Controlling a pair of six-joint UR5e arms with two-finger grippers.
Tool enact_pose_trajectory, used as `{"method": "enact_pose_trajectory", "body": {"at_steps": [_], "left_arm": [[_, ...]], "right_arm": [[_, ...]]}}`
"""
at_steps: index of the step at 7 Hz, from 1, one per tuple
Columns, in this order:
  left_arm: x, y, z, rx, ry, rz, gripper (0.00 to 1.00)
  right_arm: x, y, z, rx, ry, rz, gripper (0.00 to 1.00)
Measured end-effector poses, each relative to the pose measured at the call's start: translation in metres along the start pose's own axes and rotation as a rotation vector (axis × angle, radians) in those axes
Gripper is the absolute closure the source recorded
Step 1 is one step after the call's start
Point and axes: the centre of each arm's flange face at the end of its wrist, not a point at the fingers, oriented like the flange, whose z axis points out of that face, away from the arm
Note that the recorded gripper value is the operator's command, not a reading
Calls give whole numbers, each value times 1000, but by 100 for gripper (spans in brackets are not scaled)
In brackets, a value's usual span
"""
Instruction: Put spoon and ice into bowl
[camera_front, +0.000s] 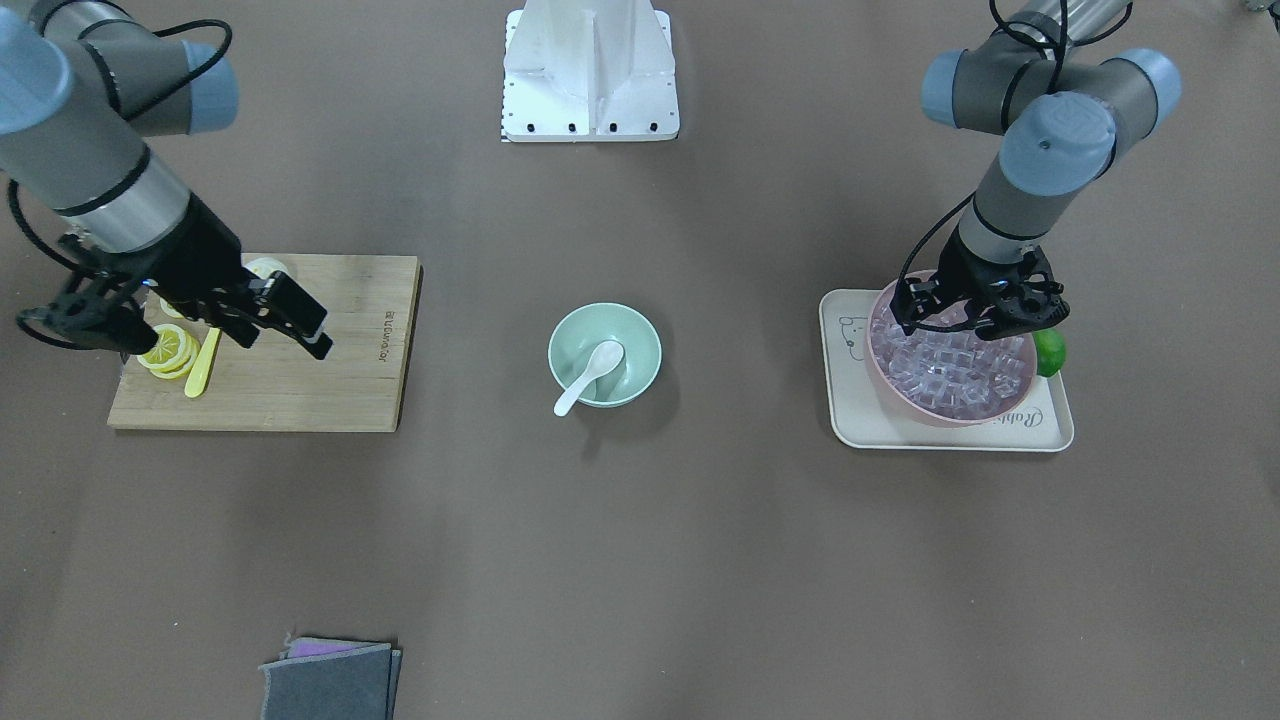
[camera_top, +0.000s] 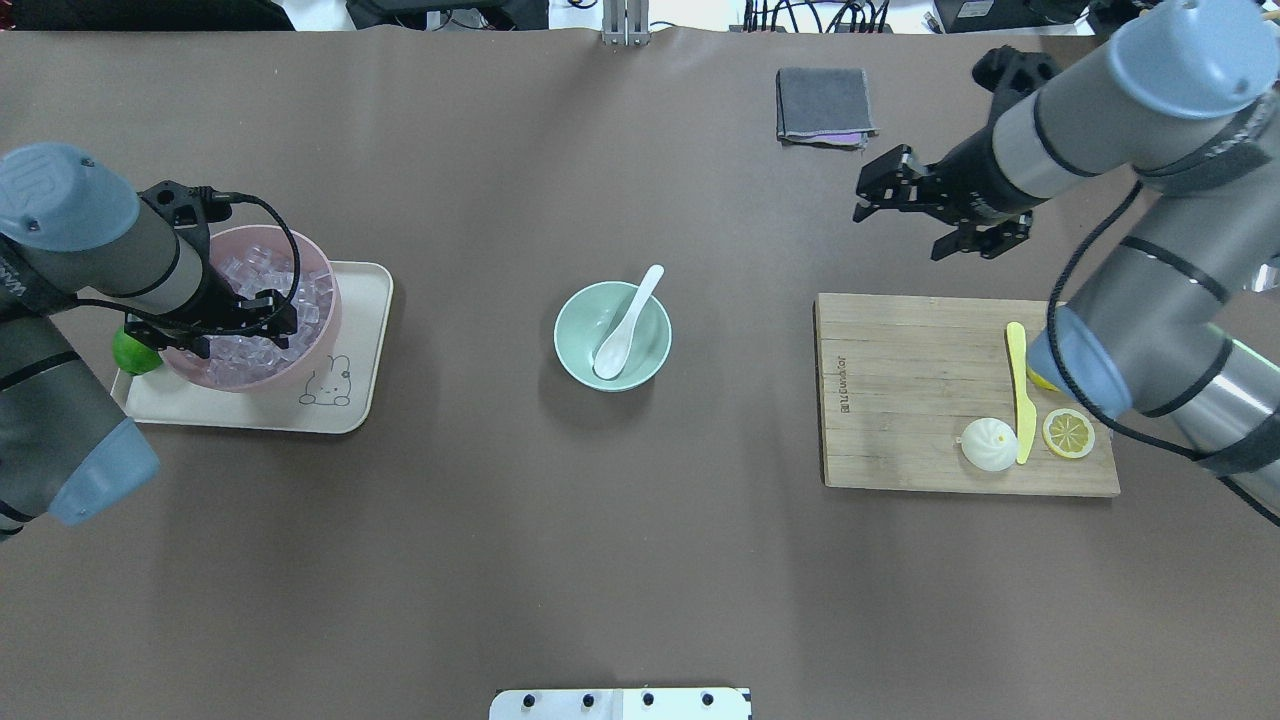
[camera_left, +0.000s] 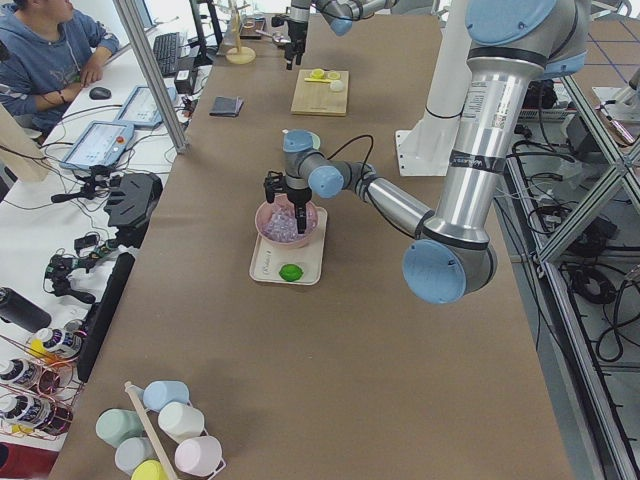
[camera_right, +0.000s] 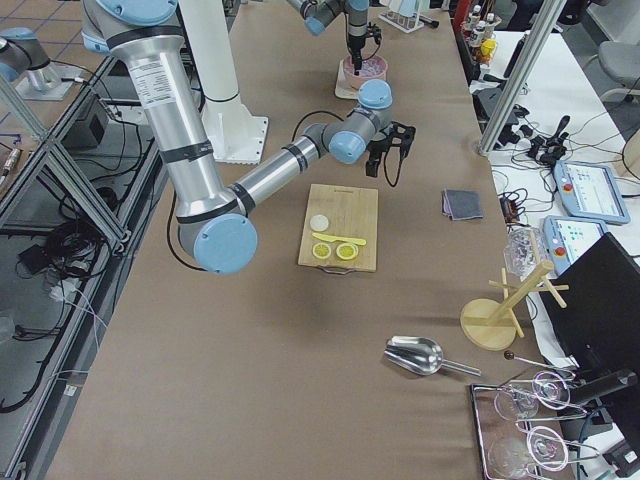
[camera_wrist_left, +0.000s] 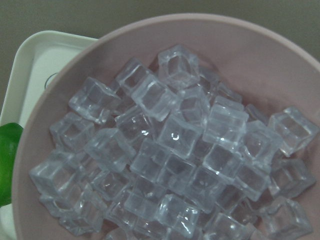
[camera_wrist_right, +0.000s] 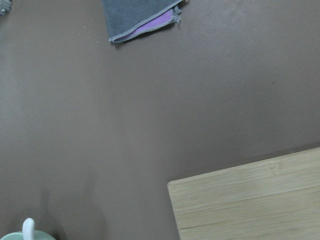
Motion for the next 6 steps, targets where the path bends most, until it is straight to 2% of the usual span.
{"method": "enact_pose_trajectory", "body": {"at_steps": [1, 4, 5, 6], "left_arm": [[0, 0, 1, -1, -1, -2, 27], [-2, 0, 2, -2, -4, -4, 29], [-2, -1, 3, -3, -7, -5, 42], [-3, -1, 4, -3, -7, -6, 68]], "right_arm": [[31, -14, -18, -9, 2, -17, 0], [117, -46, -62, -12, 8, -92, 0], [130, -50, -70, -13, 5, -98, 0], [137, -51, -74, -13, 4, -96, 0]]}}
